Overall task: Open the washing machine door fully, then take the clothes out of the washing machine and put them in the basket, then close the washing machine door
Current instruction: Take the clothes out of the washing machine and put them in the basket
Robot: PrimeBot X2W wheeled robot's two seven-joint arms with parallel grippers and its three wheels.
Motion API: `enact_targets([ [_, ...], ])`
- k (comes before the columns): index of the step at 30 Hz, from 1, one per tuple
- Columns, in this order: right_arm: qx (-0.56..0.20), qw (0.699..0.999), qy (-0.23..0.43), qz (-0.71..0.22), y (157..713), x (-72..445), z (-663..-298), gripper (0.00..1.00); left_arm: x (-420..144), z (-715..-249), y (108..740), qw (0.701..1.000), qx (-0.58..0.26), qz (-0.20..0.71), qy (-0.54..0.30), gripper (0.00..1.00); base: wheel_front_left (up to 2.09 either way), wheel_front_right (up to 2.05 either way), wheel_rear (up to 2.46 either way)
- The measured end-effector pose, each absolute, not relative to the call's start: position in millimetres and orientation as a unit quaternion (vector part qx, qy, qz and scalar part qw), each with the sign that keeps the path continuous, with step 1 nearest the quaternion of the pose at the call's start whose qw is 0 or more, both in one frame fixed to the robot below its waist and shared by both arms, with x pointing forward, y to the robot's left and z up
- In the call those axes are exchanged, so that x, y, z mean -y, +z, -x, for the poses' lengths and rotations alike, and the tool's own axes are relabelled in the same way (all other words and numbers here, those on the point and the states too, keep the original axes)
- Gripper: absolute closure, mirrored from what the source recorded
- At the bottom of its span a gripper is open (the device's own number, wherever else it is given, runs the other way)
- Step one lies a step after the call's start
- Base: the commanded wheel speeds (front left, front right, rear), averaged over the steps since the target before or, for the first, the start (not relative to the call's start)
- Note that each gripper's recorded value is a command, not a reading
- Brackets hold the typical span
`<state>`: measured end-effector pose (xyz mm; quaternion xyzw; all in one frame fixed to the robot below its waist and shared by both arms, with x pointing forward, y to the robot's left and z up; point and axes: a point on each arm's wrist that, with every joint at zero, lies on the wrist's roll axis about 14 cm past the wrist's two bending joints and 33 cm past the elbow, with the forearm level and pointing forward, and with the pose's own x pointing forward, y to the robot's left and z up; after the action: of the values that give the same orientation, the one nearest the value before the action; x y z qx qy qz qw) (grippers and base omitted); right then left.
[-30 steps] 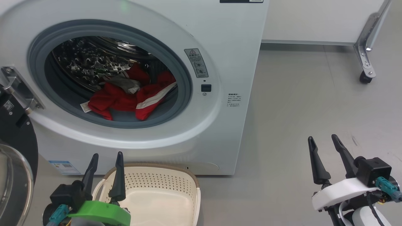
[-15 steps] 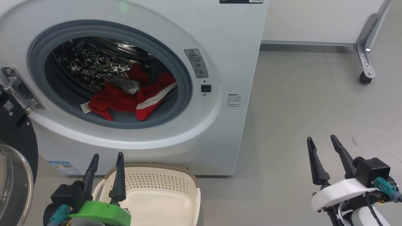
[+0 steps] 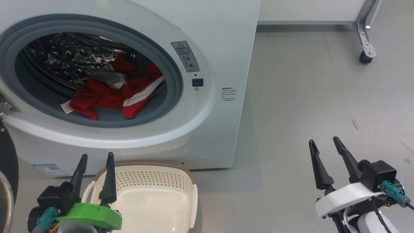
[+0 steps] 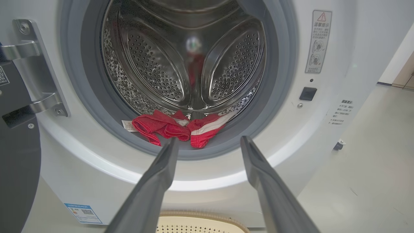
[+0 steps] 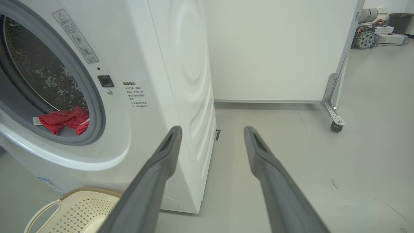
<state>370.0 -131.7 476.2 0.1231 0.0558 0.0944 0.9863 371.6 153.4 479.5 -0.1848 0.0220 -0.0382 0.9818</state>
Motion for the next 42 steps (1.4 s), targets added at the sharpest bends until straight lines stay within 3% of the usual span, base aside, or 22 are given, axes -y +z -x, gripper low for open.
enact_targets([
  [24, -0.090, 0.987, 0.010, -0.133, 441, 173, -386, 0.00, -108, -505, 432, 0.976, -0.127, 0.109, -0.139, 0.00, 0.00, 0.00, 0.00],
  [42, -0.121, 0.985, -0.037, -0.120, 412, 197, -387, 0.00, -111, -559, 351, 0.955, -0.258, 0.092, -0.118, 0.00, 0.00, 0.00, 0.00],
])
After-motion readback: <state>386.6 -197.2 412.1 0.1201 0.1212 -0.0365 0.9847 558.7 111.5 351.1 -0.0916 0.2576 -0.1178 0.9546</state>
